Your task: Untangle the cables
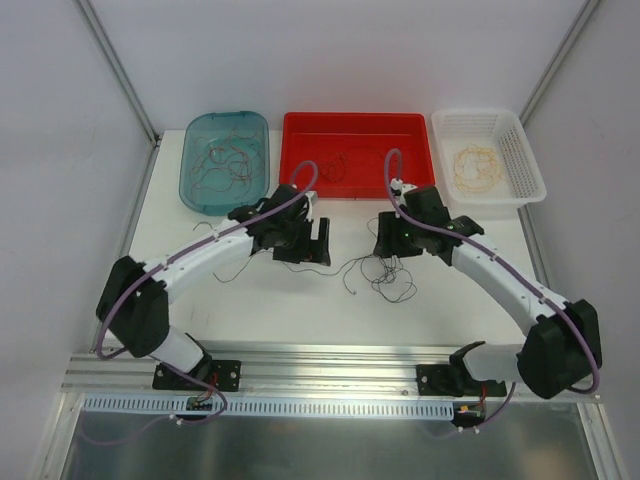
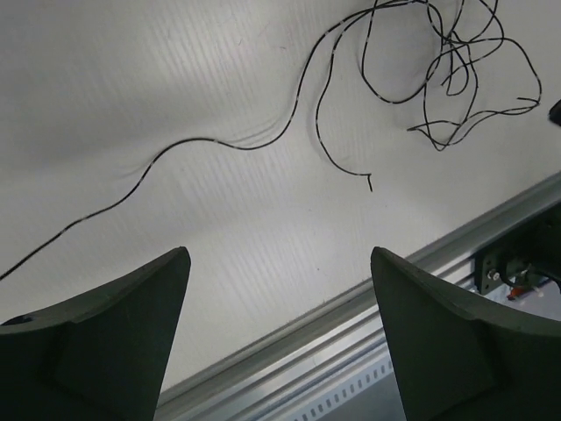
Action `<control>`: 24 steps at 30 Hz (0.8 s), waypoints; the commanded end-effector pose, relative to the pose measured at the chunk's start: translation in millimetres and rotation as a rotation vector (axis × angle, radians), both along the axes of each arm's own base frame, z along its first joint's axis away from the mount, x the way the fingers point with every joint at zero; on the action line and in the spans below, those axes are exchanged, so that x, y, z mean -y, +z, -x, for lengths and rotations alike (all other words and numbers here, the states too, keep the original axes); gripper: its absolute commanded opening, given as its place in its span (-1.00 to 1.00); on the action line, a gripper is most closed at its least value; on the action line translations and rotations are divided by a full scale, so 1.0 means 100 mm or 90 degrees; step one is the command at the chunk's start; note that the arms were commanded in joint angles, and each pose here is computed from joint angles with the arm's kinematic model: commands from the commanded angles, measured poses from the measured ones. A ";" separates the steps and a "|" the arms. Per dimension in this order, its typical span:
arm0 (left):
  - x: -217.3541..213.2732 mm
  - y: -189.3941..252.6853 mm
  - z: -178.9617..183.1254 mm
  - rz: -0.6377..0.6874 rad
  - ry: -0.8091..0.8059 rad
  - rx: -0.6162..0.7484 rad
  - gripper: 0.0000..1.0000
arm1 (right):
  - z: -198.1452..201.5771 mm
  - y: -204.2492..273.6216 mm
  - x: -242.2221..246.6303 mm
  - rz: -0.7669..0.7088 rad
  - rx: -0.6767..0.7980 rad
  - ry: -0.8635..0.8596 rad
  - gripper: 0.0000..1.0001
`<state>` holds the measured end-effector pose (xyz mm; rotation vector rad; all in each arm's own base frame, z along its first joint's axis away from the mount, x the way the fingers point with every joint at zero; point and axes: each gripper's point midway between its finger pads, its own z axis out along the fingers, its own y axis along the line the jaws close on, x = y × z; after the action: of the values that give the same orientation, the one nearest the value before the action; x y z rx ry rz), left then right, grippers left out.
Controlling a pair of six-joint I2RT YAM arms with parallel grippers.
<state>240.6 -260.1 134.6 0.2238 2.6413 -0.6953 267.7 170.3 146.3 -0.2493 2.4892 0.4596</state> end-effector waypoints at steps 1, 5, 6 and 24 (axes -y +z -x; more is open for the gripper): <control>0.23 -0.05 -0.24 -0.035 -0.040 0.053 0.69 | -0.05 -0.17 -0.34 -0.048 -0.025 0.036 0.11; 0.39 -0.38 -0.36 -0.114 -0.095 0.079 0.60 | -0.09 -0.38 -0.41 -0.044 -0.051 0.013 0.07; 0.44 -0.41 -0.37 -0.117 -0.108 0.086 0.58 | -0.12 -0.39 -0.42 -0.049 -0.048 0.004 0.04; 0.66 -1.13 -0.34 -0.221 -0.272 0.126 0.04 | -0.04 -0.60 -0.01 -0.011 -0.053 -0.113 -0.03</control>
<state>270.8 -322.1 26.3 0.8472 2.5755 -0.3761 262.5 177.2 70.9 -0.0609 2.6354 0.4316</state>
